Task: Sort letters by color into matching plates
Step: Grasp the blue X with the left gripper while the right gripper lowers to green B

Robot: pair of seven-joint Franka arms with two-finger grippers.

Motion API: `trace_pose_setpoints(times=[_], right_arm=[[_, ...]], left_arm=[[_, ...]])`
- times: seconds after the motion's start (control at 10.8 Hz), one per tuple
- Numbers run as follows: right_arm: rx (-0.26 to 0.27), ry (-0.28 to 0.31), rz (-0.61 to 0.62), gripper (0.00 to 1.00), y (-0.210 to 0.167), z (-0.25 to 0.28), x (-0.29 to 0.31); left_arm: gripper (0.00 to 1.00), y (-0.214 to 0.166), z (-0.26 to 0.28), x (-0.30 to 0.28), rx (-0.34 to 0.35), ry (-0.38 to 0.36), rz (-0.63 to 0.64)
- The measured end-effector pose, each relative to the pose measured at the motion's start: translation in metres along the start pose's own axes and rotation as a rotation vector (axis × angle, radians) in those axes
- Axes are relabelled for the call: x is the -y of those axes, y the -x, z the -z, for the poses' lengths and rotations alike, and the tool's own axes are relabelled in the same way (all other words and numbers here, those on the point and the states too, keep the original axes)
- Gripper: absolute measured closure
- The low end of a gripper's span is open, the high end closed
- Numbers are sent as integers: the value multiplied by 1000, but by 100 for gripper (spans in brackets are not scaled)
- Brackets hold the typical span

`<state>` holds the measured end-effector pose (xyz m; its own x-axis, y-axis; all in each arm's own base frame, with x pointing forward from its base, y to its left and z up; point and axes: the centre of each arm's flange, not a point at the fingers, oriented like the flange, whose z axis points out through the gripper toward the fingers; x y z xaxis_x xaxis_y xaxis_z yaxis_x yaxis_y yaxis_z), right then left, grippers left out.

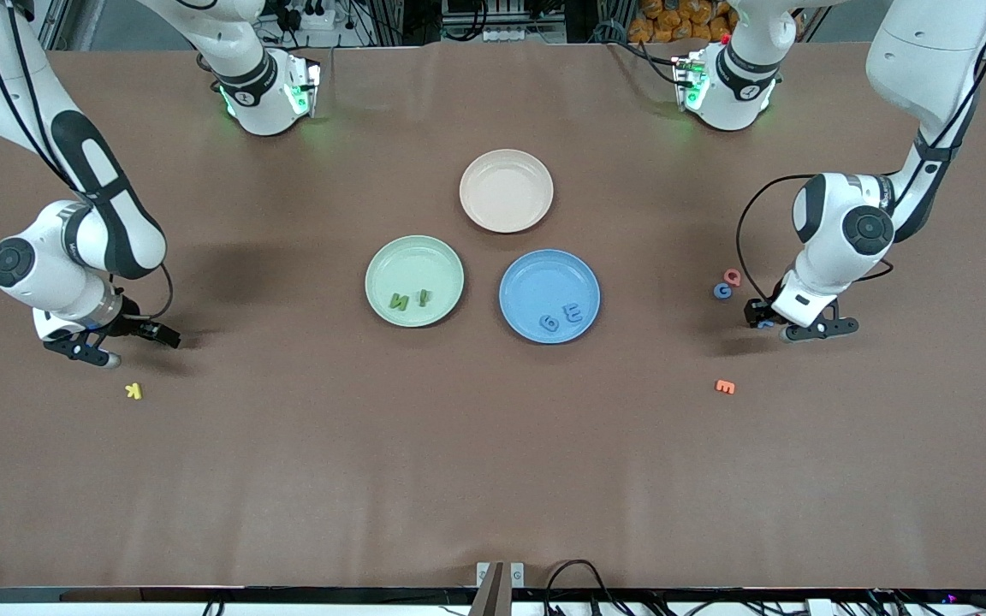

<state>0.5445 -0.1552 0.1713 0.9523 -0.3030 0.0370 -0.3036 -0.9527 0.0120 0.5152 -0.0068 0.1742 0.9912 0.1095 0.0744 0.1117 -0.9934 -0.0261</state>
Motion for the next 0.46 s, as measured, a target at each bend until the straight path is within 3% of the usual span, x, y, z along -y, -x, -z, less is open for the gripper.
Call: trace_pose_setpoints(times=[0.09, 0.28, 0.46], right_arm=[[2, 0, 1, 0, 1, 0, 1], [3, -1, 2, 0, 2, -1, 1], [3, -1, 3, 4, 2, -1, 2]], left_arm=[[54, -2, 1, -2, -4, 2, -2], [65, -2, 2, -3, -5, 4, -3], [65, -2, 2, -4, -5, 4, -4]])
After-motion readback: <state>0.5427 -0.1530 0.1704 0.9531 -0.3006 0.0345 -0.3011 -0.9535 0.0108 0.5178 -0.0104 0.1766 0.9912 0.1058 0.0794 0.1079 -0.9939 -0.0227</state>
